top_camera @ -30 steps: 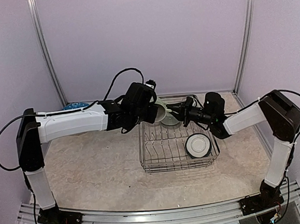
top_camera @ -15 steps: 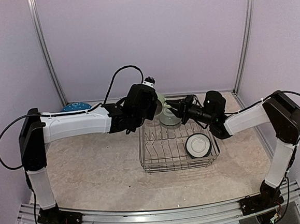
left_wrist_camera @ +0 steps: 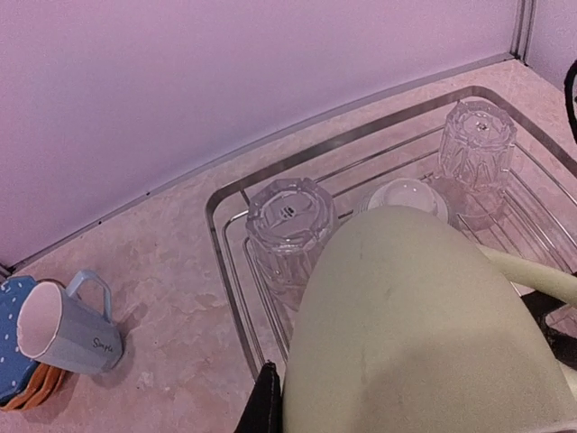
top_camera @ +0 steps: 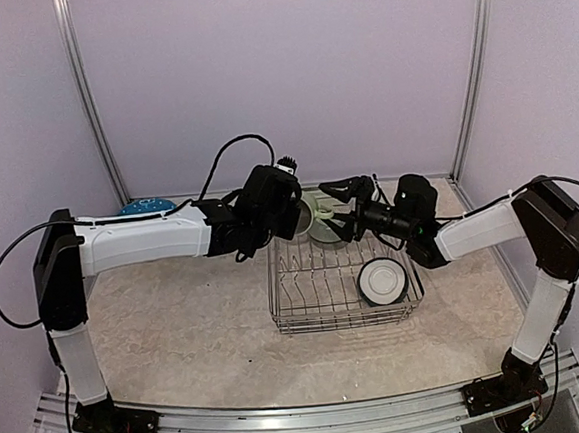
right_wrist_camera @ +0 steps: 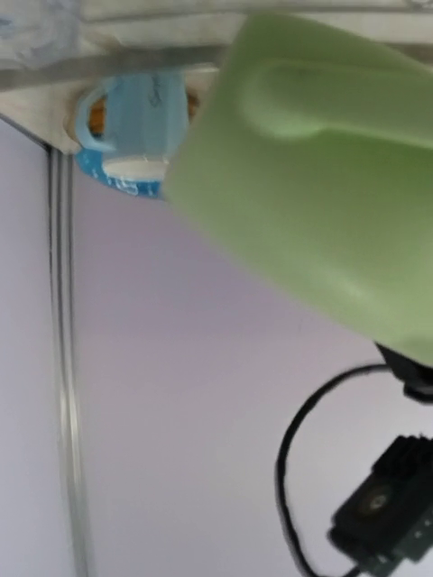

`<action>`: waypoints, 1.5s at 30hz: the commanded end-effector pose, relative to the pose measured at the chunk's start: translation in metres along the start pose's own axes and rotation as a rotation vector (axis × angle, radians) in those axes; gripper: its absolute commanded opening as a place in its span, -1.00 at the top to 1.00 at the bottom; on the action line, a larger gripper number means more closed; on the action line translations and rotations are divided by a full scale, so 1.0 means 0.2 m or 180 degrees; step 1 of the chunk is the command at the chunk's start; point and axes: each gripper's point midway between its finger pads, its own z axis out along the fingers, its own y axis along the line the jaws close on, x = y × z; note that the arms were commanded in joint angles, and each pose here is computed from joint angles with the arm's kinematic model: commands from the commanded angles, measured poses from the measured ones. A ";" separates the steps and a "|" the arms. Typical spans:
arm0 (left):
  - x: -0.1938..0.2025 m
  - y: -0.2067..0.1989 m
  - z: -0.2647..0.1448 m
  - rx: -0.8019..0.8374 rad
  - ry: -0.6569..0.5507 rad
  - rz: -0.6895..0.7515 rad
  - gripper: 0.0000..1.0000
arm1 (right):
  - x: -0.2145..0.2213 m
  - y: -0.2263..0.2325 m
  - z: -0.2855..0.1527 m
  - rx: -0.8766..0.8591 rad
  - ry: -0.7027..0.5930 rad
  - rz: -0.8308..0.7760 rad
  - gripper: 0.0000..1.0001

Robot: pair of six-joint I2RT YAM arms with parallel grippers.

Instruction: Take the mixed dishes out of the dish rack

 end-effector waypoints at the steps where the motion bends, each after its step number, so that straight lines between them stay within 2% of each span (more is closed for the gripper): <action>1: -0.18 0.10 -0.15 0.0247 -0.0043 -0.0614 1.00 | 0.00 0.03 -0.02 0.0325 -0.0058 -0.0698 -0.73; 3: -0.20 0.15 -0.18 0.0310 0.0000 -0.0751 1.00 | -0.03 -0.02 -0.04 0.0613 -0.0130 -0.0946 -0.83; 7: -0.22 0.25 -0.23 0.0453 0.0100 -0.1055 1.00 | -0.09 -0.09 -0.06 0.1112 -0.0135 -0.1395 -0.90; 13: -0.20 0.49 -0.28 0.0365 0.0320 -0.1437 1.00 | -0.19 -0.10 -0.10 0.1716 -0.0177 -0.2118 -0.92; 17: -0.06 0.67 -0.30 0.0204 0.0675 -0.1618 1.00 | -0.28 -0.06 -0.16 0.2196 -0.0228 -0.2717 -0.94; 23: 0.21 0.91 -0.36 -0.0030 0.1237 -0.1655 1.00 | -0.40 -0.04 -0.28 0.2946 -0.0217 -0.3416 -0.95; 26: 0.33 1.00 -0.38 -0.0093 0.1461 -0.1618 1.00 | -0.41 0.01 -0.31 0.3029 -0.0205 -0.3640 -0.95; 33: 0.56 1.22 -0.37 -0.0224 0.1926 -0.1748 1.00 | -0.39 0.13 -0.33 0.2826 -0.0271 -0.3893 -0.95; 37: 0.66 1.31 -0.28 -0.0461 0.2152 -0.1804 1.00 | -0.38 0.15 -0.34 0.2807 -0.0250 -0.3932 -0.96; 45: 0.73 1.37 -0.08 -0.0570 0.2291 -0.1828 1.00 | -0.35 0.14 -0.40 0.2860 -0.0233 -0.3912 -0.96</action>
